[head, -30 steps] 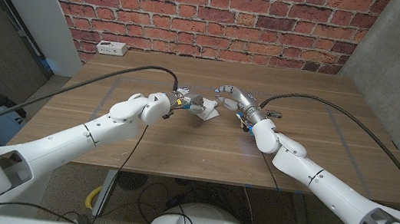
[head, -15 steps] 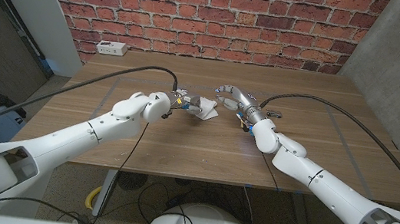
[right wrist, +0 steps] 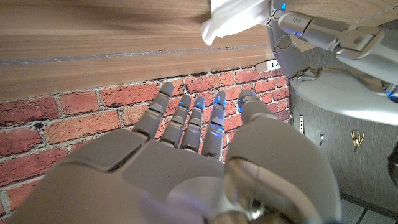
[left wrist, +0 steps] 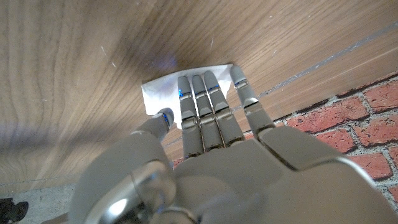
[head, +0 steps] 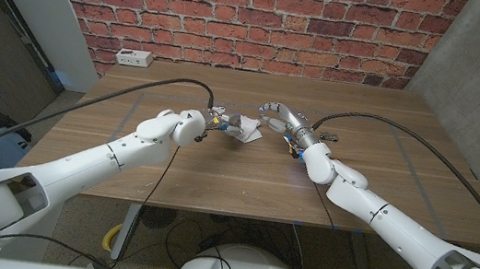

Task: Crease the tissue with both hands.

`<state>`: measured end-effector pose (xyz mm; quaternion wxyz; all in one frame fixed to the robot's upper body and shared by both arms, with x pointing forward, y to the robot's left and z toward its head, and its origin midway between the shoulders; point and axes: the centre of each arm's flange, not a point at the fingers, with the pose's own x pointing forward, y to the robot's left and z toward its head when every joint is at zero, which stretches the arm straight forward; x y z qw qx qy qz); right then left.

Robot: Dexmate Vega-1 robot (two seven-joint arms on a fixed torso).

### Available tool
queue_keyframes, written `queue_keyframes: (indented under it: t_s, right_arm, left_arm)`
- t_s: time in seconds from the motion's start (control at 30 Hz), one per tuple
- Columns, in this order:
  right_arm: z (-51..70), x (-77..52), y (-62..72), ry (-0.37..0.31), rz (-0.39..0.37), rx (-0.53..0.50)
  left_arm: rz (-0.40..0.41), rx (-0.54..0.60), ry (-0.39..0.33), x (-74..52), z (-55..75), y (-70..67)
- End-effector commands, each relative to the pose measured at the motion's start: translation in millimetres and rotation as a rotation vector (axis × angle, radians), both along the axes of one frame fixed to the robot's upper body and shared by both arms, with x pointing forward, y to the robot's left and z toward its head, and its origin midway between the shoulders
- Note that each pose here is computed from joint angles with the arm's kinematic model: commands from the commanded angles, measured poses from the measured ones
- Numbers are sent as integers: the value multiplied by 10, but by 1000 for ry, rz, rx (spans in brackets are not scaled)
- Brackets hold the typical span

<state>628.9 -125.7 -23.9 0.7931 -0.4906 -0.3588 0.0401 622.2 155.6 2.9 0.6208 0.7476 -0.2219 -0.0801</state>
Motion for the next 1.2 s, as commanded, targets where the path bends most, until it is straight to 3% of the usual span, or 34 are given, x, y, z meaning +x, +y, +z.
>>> queue_keyframes:
  t_s: [0.03,0.33,0.67,1.2]
  right_arm:
    - [5,15,-19,0,10,15]
    - [2,33,-66,34,76,93]
    - [-13,83,-142,109,193,243]
    - [33,119,-161,184,321,414]
  left_arm:
    - [-50,-67,-122,-199,148,16]
    - [-75,-175,-205,-353,251,123]
    - [-95,-323,-231,-463,219,322]
    - [-139,-563,-190,-553,171,636]
